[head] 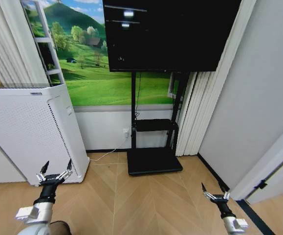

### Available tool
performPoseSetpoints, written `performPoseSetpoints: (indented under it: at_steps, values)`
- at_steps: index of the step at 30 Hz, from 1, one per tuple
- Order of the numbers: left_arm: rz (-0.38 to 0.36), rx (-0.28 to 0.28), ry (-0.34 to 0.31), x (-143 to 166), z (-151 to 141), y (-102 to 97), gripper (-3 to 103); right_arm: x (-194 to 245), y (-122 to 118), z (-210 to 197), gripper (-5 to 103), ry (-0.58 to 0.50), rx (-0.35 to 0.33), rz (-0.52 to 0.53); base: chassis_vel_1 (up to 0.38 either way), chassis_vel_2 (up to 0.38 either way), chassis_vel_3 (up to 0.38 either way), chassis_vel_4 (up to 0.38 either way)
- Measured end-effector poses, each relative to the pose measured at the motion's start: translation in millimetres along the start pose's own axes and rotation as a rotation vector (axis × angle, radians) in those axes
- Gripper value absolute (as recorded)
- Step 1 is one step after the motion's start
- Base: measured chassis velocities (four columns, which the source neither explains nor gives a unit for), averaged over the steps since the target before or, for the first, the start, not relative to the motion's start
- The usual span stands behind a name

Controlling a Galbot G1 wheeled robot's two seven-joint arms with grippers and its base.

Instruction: Pick up the trash bin and place the garbage on the floor into it.

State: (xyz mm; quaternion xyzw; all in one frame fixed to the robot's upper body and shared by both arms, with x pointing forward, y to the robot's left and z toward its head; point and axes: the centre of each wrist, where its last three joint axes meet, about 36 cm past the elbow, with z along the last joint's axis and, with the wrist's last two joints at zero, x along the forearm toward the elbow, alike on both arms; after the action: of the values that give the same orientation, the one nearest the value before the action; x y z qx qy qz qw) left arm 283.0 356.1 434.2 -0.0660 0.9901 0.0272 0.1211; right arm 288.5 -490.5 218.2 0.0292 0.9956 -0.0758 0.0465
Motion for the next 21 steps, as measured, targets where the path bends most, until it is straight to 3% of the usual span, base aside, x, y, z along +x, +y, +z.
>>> performPoseSetpoints:
  at_steps: [21]
  values:
    - [-0.008, -0.008, -0.007, 4.6, -6.0, 0.5, 100, 7.1, -1.3, -3.0, 100, -0.007, -0.007, -0.017, 0.0, 0.0, 0.0, 0.0]
